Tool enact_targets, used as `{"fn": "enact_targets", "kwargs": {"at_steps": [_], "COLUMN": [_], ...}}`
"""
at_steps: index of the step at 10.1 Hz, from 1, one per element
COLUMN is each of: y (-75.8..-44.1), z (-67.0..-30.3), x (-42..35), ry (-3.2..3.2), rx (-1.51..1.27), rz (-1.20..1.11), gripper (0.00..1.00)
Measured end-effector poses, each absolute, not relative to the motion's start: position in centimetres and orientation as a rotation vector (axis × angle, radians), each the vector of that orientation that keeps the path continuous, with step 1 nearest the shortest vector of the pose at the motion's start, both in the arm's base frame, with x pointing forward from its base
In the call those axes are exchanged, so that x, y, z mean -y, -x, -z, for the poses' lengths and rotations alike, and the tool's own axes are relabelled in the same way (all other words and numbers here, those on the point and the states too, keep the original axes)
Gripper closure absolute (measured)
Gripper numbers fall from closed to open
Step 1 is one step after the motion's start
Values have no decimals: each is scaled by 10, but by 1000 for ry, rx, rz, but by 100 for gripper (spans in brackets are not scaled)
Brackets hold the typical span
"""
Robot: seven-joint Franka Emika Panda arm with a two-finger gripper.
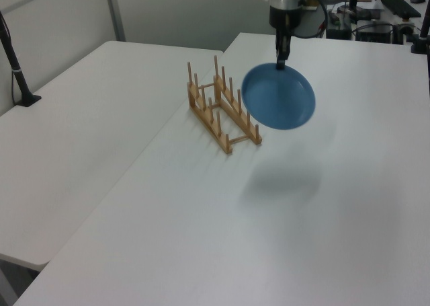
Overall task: Place plate in plate rack
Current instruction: 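Carry the plate upright over the wooden rack between the pegs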
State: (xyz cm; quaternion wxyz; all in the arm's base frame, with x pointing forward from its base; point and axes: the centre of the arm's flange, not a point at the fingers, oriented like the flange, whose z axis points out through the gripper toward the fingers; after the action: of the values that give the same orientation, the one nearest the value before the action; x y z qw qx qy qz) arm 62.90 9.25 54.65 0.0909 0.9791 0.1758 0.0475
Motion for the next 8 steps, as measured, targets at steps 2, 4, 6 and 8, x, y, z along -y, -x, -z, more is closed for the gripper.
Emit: {"fn": "enact_targets", "kwargs": {"at_steps": [2,4,6,8], "y": [-642,-654,-672,-680], "z": [-559,-553,-539,-538], "x": [-80,-68,-65,-63], "ry": [-2854,-2794,-2730,-2708], "rx": [-339,-247,-165,-80], "rz": [-317,-401,-531,-623], "gripper": [95,95,95,95]}}
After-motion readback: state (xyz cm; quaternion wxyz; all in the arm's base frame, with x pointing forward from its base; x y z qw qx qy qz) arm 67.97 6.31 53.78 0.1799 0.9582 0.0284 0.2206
